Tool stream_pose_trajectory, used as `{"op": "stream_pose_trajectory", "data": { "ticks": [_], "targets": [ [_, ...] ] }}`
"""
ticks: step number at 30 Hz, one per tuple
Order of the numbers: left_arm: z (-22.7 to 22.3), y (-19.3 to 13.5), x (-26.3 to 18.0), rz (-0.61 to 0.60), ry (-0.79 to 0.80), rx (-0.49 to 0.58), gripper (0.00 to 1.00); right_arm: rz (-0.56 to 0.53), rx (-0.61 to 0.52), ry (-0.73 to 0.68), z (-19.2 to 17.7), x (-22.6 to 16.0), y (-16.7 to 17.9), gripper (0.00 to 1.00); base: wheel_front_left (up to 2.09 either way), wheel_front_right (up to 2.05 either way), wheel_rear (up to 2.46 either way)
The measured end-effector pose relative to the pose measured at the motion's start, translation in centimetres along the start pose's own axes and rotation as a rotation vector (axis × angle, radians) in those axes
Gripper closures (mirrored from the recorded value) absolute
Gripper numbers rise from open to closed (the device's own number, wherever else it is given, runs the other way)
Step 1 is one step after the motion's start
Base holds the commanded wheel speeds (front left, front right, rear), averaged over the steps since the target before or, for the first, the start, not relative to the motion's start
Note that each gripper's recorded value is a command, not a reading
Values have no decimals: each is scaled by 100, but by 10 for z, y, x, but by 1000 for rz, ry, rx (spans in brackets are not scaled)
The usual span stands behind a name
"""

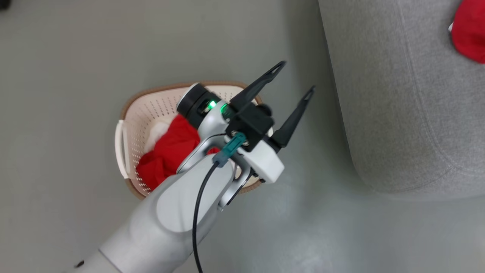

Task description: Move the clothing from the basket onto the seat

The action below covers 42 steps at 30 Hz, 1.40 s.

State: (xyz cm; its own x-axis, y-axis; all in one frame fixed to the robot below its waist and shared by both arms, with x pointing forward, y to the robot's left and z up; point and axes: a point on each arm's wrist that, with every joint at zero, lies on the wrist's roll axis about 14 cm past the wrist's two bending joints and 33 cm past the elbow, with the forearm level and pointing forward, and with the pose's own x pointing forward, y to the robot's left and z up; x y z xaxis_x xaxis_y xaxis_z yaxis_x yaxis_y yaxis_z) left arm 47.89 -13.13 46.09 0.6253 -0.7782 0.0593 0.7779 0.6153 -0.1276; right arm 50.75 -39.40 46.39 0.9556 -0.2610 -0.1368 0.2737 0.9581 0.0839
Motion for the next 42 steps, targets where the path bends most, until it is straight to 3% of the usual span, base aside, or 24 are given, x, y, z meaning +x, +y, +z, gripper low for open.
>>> {"op": "stream_pose_trajectory", "data": {
  "ticks": [16,23,33,42],
  "targets": [
    [35,60,-100,404,-1,21,0,282,12,-164,53,-52,101,0,0,0,0],
    [40,84,-160,584,8,44,0,387,12,-165,47,-79,143,0,0,0,0],
    [40,105,-256,845,2,21,0,471,-3,-168,34,-127,176,0,0,0,0],
    [31,104,-303,954,13,-4,0,487,19,-157,19,-159,183,0,0,0,0]
  ]
}}
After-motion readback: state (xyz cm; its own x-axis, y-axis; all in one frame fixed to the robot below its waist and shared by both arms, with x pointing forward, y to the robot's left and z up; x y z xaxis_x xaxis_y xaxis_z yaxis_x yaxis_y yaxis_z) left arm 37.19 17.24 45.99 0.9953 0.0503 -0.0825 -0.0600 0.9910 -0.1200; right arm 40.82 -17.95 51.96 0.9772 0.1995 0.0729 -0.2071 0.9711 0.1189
